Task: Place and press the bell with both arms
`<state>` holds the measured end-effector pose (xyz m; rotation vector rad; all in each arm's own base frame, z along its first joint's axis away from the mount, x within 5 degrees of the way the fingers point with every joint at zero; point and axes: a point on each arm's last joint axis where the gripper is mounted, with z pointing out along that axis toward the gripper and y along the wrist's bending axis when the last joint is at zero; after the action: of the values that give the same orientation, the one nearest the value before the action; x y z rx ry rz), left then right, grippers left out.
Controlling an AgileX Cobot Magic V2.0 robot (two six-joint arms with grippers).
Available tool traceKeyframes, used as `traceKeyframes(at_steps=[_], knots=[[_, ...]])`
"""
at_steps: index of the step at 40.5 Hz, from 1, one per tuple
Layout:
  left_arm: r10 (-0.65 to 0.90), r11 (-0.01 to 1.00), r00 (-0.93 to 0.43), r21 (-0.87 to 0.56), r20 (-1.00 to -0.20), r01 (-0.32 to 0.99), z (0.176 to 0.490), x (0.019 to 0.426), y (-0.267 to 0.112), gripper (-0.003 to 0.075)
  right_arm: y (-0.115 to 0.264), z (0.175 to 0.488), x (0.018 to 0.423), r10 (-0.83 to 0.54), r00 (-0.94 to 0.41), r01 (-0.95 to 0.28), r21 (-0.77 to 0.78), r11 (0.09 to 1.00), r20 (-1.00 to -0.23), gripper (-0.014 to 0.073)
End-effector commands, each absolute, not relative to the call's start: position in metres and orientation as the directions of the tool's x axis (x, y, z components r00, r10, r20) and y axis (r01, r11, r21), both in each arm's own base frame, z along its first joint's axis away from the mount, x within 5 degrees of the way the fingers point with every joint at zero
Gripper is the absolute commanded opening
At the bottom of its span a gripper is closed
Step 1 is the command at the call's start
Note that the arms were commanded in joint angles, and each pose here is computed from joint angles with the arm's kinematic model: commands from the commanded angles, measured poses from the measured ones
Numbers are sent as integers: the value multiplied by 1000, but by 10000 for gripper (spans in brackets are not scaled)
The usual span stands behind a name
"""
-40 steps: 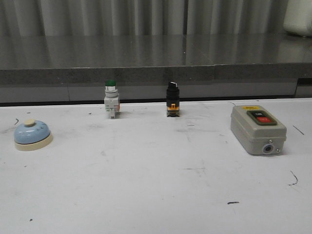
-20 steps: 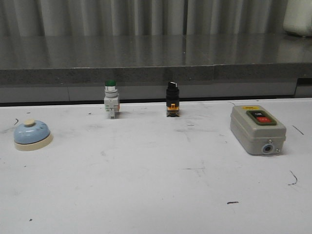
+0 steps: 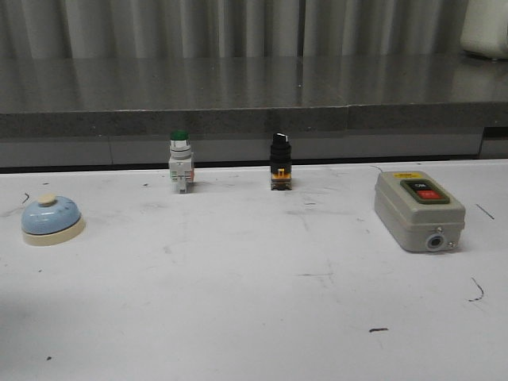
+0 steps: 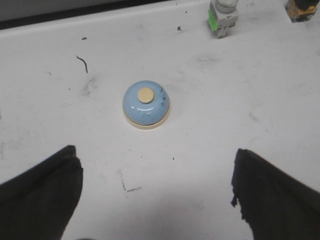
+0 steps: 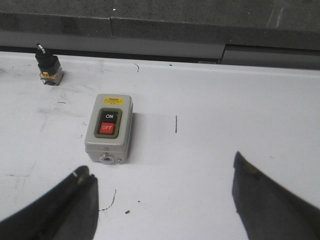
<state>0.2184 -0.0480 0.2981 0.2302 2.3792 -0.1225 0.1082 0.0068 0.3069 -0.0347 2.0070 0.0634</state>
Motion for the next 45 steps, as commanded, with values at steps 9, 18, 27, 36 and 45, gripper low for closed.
traceKeyframes(at_steps=[9,18,27,36,45], knots=[[169,977,-758,3,-630,215,275,294,-66,621,6,324,112,-8,-329,-50,9,999,-944,572],[218,972,-812,43,-541,232,234,343,-74,621,6,324,112,-8,-329,-50,9,999,-944,572],[216,973,-850,36,-481,227,204,368,-78,621,6,324,112,-8,-329,-50,9,999,-944,572],[216,973,-863,32,-457,226,191,374,-80,570,6,324,112,-8,-329,-50,9,999,-944,572],[215,974,-867,31,-450,226,189,374,-80,381,6,324,112,-8,-329,-50,9,999,-944,572]])
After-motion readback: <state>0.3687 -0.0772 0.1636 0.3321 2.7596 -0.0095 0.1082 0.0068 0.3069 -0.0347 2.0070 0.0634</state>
